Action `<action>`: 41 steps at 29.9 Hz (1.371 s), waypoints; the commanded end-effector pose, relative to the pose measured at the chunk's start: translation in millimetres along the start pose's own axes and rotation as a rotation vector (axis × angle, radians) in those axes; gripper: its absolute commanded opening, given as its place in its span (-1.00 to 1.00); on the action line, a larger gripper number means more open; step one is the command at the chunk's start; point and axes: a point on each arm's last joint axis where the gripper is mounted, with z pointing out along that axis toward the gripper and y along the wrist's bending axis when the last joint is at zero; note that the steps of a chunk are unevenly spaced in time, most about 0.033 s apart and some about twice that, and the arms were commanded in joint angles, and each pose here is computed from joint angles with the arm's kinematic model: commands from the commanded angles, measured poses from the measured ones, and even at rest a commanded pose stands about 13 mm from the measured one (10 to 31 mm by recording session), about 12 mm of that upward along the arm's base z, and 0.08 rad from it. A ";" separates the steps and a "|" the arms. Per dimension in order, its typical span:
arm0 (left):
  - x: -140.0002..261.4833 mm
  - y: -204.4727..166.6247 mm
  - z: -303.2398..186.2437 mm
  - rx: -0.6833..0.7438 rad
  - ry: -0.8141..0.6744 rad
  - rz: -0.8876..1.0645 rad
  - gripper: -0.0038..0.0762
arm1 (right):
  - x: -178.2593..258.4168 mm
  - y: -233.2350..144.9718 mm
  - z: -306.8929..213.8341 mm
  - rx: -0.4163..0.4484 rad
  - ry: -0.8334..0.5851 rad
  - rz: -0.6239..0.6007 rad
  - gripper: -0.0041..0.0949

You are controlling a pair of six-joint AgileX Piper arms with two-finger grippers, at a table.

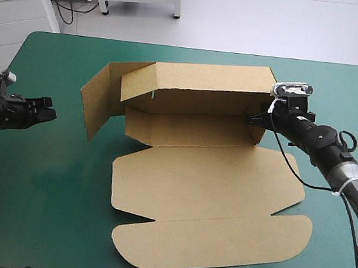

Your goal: Fold the box

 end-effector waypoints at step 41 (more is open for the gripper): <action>-7.4 -16.4 -15.2 0.043 -0.084 -0.008 -0.93 | -53.7 3.8 -3.9 -0.017 0.735 0.121 -0.92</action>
